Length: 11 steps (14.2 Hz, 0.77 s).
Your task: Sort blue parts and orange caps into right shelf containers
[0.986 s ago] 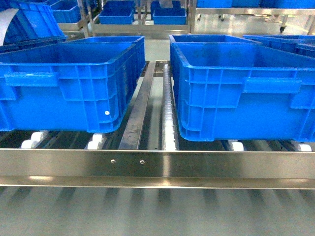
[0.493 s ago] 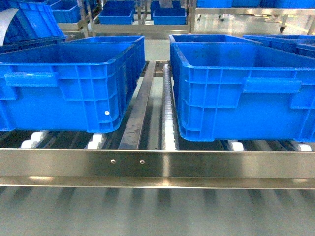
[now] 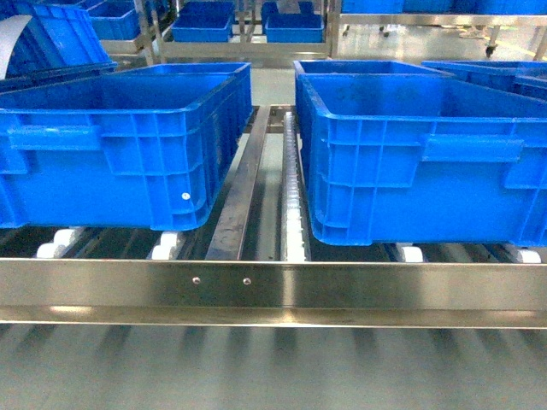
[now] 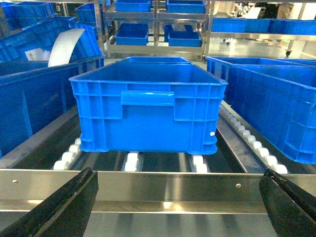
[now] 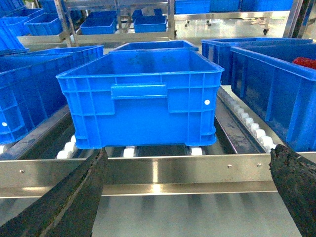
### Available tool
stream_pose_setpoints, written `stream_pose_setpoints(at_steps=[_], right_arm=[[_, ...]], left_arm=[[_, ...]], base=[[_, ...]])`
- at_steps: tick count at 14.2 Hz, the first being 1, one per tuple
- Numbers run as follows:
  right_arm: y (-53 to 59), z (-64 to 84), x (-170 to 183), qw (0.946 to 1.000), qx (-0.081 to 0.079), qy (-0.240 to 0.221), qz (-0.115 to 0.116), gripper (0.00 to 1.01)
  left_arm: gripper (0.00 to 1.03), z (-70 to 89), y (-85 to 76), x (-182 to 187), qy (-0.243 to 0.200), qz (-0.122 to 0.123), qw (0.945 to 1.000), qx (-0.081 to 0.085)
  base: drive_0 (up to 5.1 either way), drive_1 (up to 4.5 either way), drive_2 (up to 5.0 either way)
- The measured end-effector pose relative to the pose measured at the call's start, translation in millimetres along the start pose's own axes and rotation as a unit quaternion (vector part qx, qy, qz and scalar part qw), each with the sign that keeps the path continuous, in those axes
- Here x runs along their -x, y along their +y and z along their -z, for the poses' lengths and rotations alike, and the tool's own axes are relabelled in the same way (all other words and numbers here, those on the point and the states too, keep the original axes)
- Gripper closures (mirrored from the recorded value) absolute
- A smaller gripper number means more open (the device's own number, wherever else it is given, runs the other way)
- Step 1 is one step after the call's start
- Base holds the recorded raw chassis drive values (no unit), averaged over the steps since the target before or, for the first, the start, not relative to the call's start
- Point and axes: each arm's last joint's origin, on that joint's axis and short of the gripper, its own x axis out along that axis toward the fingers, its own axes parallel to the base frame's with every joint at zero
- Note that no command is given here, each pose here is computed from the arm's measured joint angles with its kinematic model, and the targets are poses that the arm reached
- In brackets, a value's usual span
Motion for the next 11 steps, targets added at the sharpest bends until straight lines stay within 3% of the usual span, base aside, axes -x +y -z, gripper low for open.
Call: stream_pose_setpoints(at_steps=[11], right_arm=[[0.0,0.0,0.0,1.0,0.0,0.0,0.0,0.03]], left_arm=[[0.05,0.0,0.0,0.0,0.0,0.0,1.0,0.0]], base=[[0.0,0.0,0.0]])
